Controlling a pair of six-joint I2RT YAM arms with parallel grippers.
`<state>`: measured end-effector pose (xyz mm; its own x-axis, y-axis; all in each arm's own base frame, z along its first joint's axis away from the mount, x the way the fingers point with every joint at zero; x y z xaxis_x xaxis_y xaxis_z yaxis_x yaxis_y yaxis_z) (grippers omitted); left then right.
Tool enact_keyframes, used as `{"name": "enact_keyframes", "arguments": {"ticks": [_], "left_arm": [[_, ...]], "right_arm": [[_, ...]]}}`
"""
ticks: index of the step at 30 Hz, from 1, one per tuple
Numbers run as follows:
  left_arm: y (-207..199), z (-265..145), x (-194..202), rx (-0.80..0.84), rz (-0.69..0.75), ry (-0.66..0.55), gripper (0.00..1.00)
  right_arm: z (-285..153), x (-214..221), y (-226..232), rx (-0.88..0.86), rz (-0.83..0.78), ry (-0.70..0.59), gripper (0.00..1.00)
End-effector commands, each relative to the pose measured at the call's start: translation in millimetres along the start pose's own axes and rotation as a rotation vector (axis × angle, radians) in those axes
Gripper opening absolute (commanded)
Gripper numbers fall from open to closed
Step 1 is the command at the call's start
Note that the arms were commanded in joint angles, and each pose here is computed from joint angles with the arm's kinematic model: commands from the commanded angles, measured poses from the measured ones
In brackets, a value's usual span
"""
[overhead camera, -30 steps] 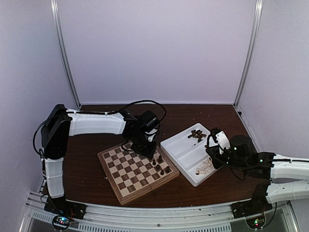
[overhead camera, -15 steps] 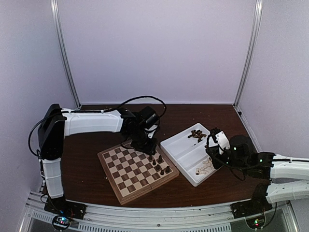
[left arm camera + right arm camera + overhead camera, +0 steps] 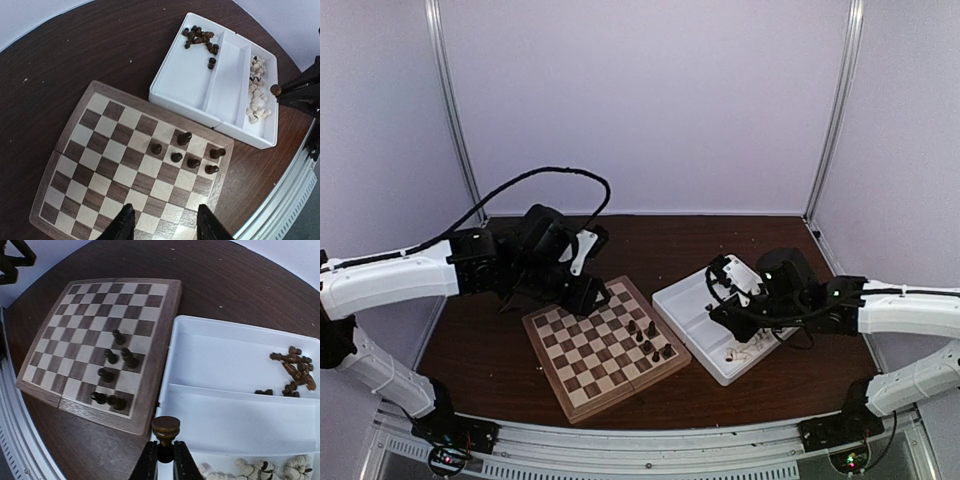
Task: Set up the chess pieces on the board
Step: Place the chess piece on the chessboard.
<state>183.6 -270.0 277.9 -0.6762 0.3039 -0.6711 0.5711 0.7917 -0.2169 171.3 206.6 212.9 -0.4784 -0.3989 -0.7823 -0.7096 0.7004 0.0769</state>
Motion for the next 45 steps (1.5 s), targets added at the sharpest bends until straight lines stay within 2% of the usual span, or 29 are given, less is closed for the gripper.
{"name": "enact_keyframes", "arguments": {"ticks": [1,6,9,13,19,24,27,32,41,45], "left_arm": [[7.9,-19.1,9.4,0.065,0.002,-0.159,0.45],[12.8,-38.7,30.5,0.200,-0.012,-0.259,0.57],[24.3,-48.3,42.4,0.204,-0.124,-0.304,0.74],[36.9,-44.3,53.7,0.324,-0.315,-0.283,0.78],[38.0,-33.2,62.2,0.387,-0.567,-0.202,0.80],[36.8,-27.3,61.9,0.512,-0.794,-0.199,0.79],[33.3,-23.6,60.1,0.554,-0.860,-0.156,0.79],[28.3,-22.7,54.7,0.559,-0.849,-0.100,0.64],[23.0,-16.4,54.0,0.624,-0.844,-0.058,0.63],[21.6,-15.0,53.9,0.634,-0.836,-0.043,0.56]], "right_arm": [[1.5,-22.8,40.6,-0.137,-0.081,0.128,0.11],[9.5,-49.0,78.1,-0.255,-0.095,0.101,0.11],[15.3,-62.0,93.7,-0.325,-0.068,0.045,0.11],[30.6,-67.4,108.7,-0.361,-0.045,0.010,0.11],[41.6,-74.9,137.2,-0.375,-0.079,-0.037,0.11],[49.8,-81.1,153.7,-0.391,-0.104,-0.050,0.11],[52.0,-85.4,157.7,-0.383,-0.113,-0.068,0.11],[56.7,-92.0,159.5,-0.350,-0.124,-0.087,0.11],[66.9,-99.2,161.4,-0.293,-0.164,-0.080,0.11],[68.5,-101.0,162.7,-0.295,-0.165,-0.087,0.11]]}}
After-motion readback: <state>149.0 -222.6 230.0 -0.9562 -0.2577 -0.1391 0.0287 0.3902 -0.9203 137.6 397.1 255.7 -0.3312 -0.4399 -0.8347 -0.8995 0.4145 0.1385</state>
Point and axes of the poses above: each gripper's point midway between its finger pads, its own z axis out along the fingers, its own y axis along the line the jaws close on, x = y × z, the point moved 10 cm from there along -z, back along the fingers, and after that the axes turned 3 degrees about -z, right-handed, at the moved point
